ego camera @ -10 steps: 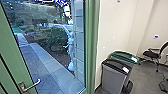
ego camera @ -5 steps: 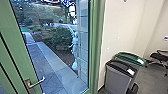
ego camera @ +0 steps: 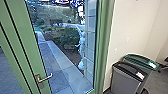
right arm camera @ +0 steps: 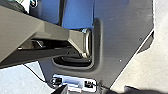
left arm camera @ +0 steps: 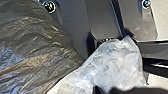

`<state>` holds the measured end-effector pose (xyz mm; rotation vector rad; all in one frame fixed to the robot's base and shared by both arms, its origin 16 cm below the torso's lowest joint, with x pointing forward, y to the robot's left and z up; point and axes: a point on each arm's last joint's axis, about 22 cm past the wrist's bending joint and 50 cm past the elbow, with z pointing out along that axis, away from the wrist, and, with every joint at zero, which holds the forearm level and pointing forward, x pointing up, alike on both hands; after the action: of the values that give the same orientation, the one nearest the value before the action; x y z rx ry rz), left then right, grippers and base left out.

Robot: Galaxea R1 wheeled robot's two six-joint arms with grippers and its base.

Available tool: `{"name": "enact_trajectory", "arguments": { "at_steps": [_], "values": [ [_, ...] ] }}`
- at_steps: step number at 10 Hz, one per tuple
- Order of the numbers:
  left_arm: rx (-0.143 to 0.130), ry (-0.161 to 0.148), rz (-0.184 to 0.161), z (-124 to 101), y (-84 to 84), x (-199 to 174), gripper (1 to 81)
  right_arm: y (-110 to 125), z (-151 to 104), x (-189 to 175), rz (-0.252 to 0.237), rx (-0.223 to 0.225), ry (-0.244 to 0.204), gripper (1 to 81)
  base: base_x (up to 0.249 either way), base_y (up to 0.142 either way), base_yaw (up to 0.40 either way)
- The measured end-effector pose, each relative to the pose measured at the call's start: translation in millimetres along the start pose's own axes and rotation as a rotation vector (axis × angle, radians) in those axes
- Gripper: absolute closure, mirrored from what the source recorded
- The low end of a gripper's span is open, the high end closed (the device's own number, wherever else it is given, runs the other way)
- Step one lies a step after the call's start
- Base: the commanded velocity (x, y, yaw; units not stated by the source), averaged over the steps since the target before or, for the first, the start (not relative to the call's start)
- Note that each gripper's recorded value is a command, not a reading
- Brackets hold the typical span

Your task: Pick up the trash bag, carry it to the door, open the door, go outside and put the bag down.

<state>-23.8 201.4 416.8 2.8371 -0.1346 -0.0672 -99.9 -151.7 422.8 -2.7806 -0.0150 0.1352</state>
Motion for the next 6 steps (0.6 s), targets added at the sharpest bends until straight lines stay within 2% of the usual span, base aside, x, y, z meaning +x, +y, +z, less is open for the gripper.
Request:
{"name": "enact_trajectory", "arguments": {
  "at_steps": [3, 4, 6],
  "values": [
    [-0.037, -0.001, 0.003, -4, 1.0, -4, 81.1, 2, -5, 1, -0.018, 0.028, 0.012, 1.0, 0.000, 0.000, 0.178],
    [-0.041, -0.001, 0.002, -8, -5.6, -6, 81.1, 3, -8, 0, -0.021, 0.042, 0.017, 1.0, 0.000, 0.000, 0.172],
    [-0.033, 0.002, -0.003, -11, -14.9, -15, 81.1, 19, -15, -5, -0.024, 0.036, 0.014, 1.0, 0.000, 0.000, 0.172]
  ]
}}
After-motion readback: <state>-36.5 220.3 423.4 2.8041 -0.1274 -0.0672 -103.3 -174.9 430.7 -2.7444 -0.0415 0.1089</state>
